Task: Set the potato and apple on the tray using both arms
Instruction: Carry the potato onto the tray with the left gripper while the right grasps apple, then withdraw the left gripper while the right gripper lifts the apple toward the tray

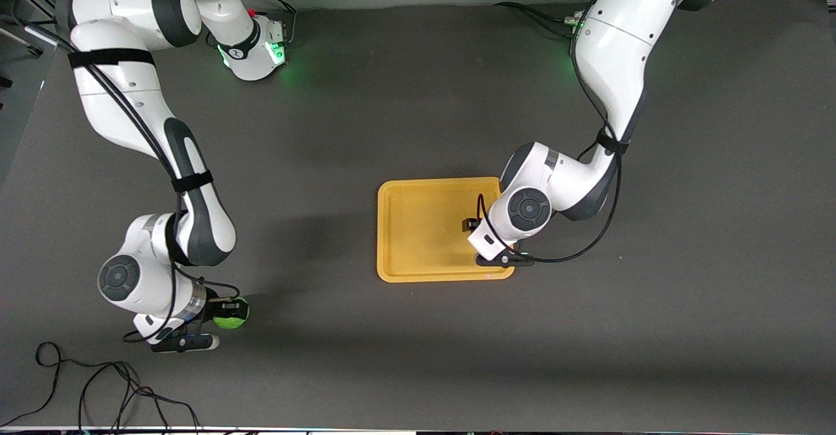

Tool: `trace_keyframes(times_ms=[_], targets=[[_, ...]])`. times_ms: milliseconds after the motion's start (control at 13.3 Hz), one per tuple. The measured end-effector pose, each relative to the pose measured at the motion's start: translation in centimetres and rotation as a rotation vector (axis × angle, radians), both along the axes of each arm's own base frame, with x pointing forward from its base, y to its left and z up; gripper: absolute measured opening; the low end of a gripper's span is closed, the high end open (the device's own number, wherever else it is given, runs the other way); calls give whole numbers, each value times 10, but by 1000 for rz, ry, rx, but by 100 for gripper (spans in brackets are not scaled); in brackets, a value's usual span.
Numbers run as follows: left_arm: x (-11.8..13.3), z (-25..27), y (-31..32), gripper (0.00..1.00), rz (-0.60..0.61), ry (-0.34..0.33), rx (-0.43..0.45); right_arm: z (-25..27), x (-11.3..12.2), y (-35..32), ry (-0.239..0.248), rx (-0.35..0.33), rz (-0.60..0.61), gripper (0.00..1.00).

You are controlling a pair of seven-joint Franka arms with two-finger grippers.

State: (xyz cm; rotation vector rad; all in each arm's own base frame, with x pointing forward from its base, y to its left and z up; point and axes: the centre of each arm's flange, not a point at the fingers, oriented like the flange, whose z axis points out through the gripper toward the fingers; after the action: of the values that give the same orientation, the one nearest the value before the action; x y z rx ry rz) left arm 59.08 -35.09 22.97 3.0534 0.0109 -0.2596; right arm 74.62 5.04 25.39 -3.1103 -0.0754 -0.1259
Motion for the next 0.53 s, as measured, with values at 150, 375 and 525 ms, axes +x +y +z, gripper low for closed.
trace_keyframes(times_ms=[150,375,525], targets=[[16,45,25,99,25,-19,-1,69,-5,0,14,8,17,63],[48,130,122,100,27,-79,46,178,-36,-7,62,17,49,63],[59,176,204,100,-12,-100,74,234,-62,-16,87,22,51,63]])
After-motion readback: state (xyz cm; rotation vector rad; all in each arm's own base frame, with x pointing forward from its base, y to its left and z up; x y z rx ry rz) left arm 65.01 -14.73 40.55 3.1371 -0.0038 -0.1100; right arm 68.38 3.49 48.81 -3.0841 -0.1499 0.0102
